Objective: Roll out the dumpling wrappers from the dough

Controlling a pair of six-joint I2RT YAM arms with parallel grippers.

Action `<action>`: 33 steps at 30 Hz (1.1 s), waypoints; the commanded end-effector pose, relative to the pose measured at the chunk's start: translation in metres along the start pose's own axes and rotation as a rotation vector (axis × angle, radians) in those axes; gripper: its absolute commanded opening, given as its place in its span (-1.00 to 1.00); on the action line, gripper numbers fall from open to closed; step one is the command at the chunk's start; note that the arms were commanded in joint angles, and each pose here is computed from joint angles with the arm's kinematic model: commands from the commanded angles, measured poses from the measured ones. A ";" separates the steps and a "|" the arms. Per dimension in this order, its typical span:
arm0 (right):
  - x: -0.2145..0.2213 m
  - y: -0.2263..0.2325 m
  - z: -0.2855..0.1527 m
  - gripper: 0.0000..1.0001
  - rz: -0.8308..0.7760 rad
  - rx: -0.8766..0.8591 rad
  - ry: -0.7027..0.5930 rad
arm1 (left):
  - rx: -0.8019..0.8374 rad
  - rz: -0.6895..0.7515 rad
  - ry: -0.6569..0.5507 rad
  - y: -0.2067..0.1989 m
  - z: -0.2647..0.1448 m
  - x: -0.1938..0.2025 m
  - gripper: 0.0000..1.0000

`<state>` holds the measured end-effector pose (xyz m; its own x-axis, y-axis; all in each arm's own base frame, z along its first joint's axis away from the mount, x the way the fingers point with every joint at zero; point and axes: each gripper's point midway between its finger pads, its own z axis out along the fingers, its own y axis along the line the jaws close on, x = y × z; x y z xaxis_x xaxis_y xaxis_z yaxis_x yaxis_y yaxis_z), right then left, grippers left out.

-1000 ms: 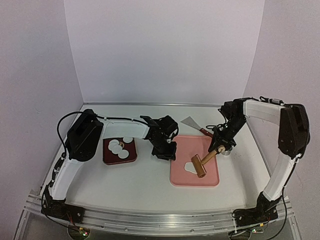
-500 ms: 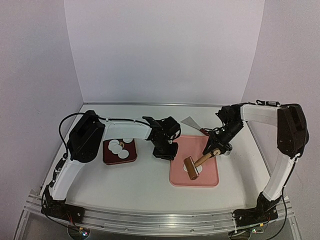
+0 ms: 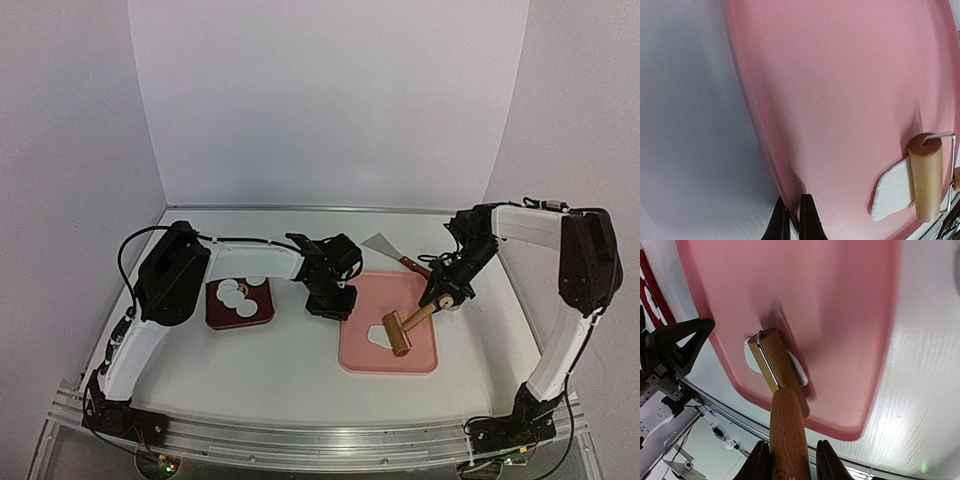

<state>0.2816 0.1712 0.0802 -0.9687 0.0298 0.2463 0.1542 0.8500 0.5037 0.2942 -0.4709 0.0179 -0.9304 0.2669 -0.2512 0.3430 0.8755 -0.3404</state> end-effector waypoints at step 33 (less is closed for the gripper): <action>-0.012 -0.084 0.003 -1.00 0.099 0.442 -0.024 | -0.123 -0.020 0.053 0.056 0.016 0.007 -1.00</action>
<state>0.2843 0.2072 0.0789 -0.9650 -0.0264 0.2608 0.1174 0.8460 0.5202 0.2961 -0.4696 0.0183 -0.9315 0.2652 -0.2490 0.3444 0.8637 -0.3681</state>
